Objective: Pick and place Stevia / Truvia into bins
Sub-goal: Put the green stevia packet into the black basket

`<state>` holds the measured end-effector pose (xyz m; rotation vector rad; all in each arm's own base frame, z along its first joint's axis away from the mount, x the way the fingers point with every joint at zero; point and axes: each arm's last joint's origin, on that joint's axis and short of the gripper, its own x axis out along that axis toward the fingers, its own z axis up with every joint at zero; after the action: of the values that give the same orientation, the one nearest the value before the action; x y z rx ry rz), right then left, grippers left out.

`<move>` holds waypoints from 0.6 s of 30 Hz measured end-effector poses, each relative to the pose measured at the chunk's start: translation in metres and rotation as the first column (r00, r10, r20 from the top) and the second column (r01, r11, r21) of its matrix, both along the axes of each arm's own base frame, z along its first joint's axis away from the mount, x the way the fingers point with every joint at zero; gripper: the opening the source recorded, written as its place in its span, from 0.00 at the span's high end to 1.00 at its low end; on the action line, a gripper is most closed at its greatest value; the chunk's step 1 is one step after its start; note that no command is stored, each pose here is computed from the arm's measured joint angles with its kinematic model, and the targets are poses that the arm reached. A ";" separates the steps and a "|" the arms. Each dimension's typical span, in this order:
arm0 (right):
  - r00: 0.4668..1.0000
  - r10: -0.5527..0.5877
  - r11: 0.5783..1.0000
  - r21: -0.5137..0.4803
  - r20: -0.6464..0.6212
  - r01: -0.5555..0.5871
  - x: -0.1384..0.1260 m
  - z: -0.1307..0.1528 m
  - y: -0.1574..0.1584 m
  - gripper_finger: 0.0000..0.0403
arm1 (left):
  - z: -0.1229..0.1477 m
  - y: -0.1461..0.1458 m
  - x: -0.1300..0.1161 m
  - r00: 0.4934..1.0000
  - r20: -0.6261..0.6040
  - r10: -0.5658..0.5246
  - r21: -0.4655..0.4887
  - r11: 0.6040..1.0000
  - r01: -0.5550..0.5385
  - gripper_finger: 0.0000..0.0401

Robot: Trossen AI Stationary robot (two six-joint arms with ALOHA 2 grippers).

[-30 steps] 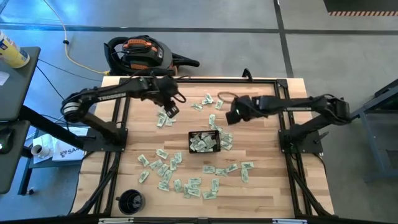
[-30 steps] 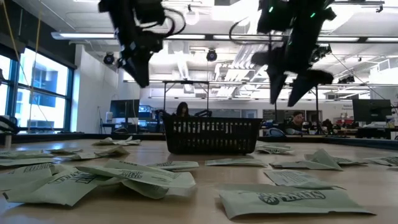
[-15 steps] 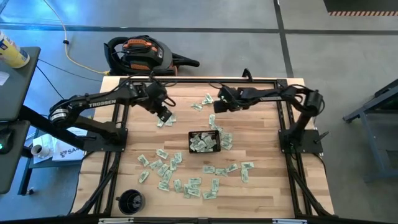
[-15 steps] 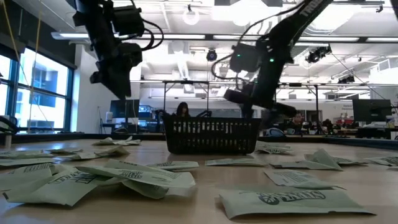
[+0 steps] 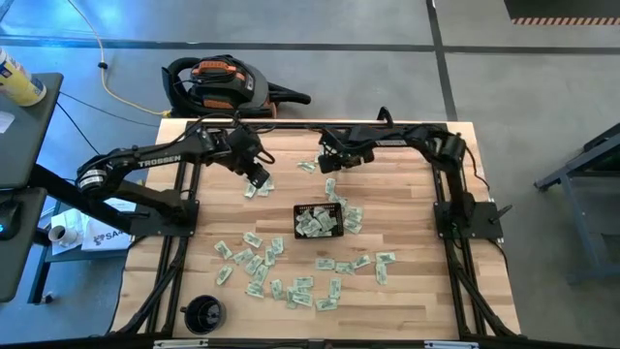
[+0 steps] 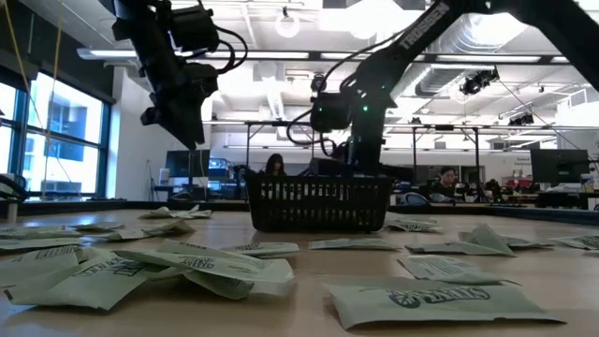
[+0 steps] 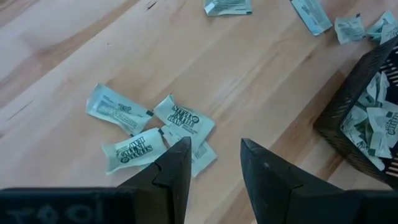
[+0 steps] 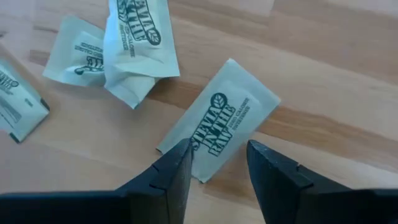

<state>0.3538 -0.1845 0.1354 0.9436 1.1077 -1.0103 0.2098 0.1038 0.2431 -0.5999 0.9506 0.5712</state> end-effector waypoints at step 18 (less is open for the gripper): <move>0.982 0.185 0.981 0.045 0.044 -0.187 0.006 0.013 0.017 0.97 | 0.000 0.000 0.000 1.000 -0.004 -0.003 0.013 1.000 0.003 0.57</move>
<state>0.3597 -0.1674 0.1485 0.8779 1.1689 -0.8114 0.2099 0.1042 0.2431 -0.5859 0.9502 0.5760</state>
